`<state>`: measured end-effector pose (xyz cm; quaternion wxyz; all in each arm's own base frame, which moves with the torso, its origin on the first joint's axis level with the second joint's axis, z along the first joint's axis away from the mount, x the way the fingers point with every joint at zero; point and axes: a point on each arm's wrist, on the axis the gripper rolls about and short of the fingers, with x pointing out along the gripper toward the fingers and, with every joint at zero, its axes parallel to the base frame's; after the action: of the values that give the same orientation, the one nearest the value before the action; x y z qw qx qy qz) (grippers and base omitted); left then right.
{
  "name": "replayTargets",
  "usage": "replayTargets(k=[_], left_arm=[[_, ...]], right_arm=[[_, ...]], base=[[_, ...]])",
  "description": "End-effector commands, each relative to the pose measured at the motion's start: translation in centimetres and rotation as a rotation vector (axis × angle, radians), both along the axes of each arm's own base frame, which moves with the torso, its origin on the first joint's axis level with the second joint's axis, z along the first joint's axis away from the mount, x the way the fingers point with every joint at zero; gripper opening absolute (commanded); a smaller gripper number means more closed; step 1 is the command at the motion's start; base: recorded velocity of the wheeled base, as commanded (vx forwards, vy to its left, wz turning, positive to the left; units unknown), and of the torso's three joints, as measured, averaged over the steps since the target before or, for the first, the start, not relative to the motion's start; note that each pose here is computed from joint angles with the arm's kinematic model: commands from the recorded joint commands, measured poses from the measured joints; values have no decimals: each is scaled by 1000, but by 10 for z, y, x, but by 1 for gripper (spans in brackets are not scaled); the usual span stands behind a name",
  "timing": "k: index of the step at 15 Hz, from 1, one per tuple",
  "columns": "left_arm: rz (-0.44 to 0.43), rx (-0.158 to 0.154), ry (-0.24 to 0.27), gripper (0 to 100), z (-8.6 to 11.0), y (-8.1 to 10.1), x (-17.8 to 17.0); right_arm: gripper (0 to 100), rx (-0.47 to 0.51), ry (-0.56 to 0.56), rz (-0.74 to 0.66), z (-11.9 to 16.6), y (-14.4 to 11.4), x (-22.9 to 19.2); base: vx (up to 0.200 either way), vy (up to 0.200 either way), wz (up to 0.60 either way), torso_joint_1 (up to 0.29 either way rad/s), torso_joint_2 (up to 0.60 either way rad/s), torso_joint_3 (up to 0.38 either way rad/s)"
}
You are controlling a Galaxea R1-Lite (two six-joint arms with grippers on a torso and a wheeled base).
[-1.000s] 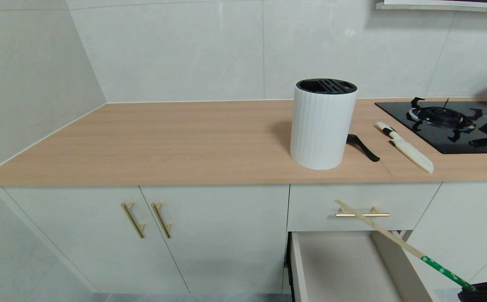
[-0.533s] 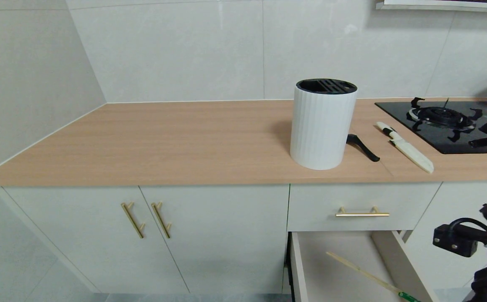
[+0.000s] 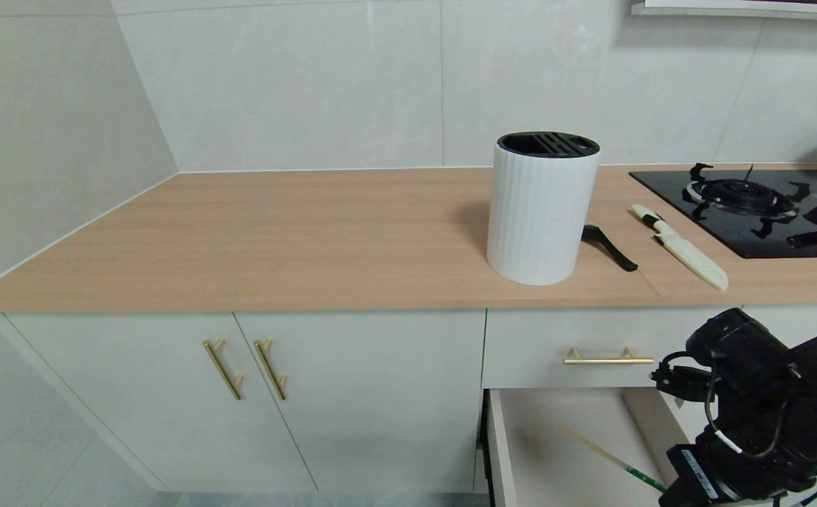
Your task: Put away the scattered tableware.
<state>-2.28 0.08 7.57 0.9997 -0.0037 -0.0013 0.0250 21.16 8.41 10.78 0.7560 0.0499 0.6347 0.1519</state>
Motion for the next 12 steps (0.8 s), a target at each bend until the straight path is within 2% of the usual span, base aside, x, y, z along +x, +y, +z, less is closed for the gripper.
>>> replayTargets(k=[1, 5, 7, 12], left_arm=[[1, 0, -1, 100, 0, 0, 0], [1, 0, -1, 100, 0, 0, 0], [1, 0, -1, 100, 0, 0, 0], [1, 0, -1, 100, 0, 0, 0]], right_arm=[[0, -1, 25, -20, -14, 8, 7], [0, -33, -16, -71, -18, 16, 13], [0, -55, -29, -71, -19, 18, 12], [0, -117, -146, -44, -31, 28, 3]], base=[[0, 0, 0, 0, 0, 0], [0, 0, 0, -13, 37, 20], [0, 0, 0, -137, 339, 207], [0, 0, 0, -166, 458, 278]])
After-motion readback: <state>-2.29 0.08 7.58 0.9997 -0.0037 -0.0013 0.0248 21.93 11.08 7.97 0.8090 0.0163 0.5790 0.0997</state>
